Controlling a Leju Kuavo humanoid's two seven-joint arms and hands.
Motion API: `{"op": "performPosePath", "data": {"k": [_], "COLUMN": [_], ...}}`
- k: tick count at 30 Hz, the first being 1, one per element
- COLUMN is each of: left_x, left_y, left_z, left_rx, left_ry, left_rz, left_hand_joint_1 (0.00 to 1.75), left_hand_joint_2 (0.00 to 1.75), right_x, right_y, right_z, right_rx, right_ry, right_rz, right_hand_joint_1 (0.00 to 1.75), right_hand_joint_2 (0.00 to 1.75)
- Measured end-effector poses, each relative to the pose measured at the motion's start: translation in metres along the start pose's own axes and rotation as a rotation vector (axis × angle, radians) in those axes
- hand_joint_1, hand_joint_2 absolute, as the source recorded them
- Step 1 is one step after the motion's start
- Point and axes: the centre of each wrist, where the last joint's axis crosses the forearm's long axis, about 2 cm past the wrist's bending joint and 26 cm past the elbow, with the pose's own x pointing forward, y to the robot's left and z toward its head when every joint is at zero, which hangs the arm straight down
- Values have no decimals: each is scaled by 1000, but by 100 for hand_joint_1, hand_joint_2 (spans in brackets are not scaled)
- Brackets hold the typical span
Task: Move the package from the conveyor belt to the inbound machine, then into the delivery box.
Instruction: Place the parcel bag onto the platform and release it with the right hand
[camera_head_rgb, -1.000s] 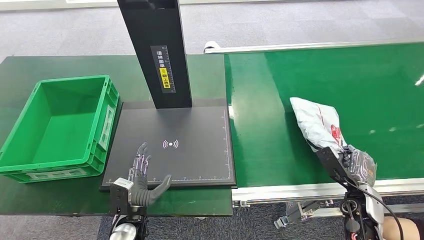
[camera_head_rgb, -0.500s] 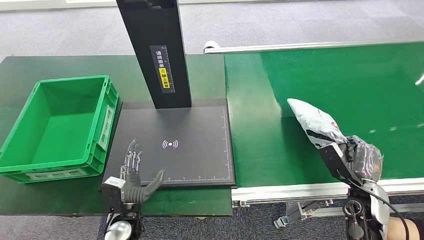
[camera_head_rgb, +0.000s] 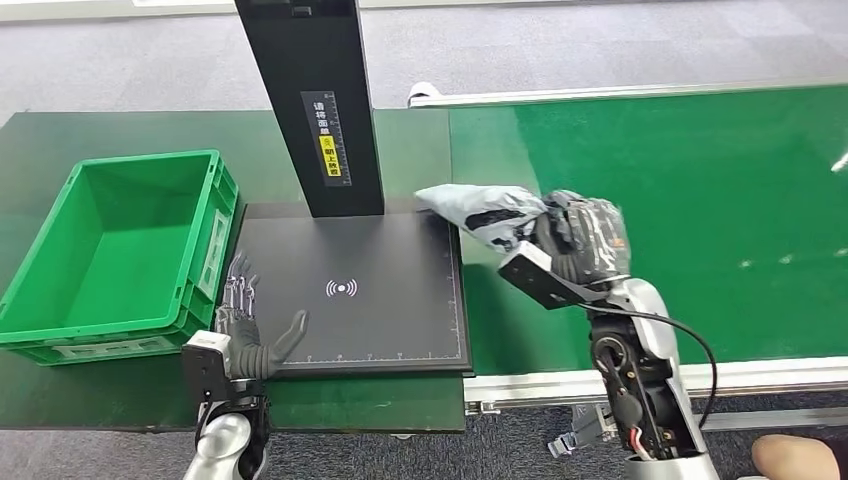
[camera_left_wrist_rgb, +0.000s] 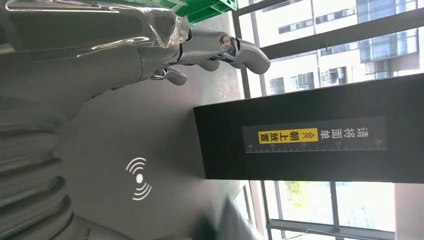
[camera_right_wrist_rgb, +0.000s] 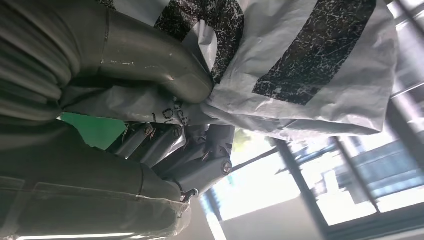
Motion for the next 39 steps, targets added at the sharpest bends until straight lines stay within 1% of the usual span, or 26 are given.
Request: {"op": "performPosePath", "data": {"k": [5,11,12,15,16,19,21,23,25,26,28,30,32,35,39], "left_x": [-1,-5,-6,-8,-9,-10,-10,-11,-12,-12,-13,-14,-14,-15,-14], "left_y": [-6,-14,-15,-17,-18,-19,-20,-20,-20,-20,-20,-20,-19,-16,-10], "left_z": [-6,-7,-7,-8,-10,-14,-16,-17,-18,-18,-18,-20,-21,-21,-21], "left_rx": [-7,-14,-16,-18,-19,-22,-25,-27,-29,-30,-33,-36,-35,-27,-31], "left_ry": [10,36,41,52,54,60,65,69,72,74,76,75,70,65,53], "left_rz": [17,43,44,47,48,48,47,46,45,45,43,41,37,26,1], "left_hand_joint_1": [0,0,0,0,0,0,0,0,0,0,0,0,0,0,0], "left_hand_joint_2": [175,175,175,175,175,175,175,175,175,175,175,175,175,175,175], "right_x": [43,90,97,115,120,128,128,127,125,124,120,115,108,91,73], "right_y": [25,62,66,77,80,89,94,97,99,100,99,93,83,66,46], "right_z": [-24,-33,-34,-38,-39,-40,-39,-38,-37,-36,-36,-36,-37,-33,-19], "right_rx": [100,217,233,282,300,370,414,438,461,475,487,456,397,278,153], "right_ry": [-99,-188,-200,-225,-227,-214,-204,-196,-199,-205,-223,-233,-236,-240,-241], "right_rz": [-93,-197,-210,-248,-262,-333,-397,-429,-475,-530,-694,-839,-929,-969,-865], "right_hand_joint_1": [175,175,161,31,0,0,0,0,0,0,0,0,0,0,0], "right_hand_joint_2": [175,175,175,175,175,175,87,0,0,0,0,0,0,0,0]}}
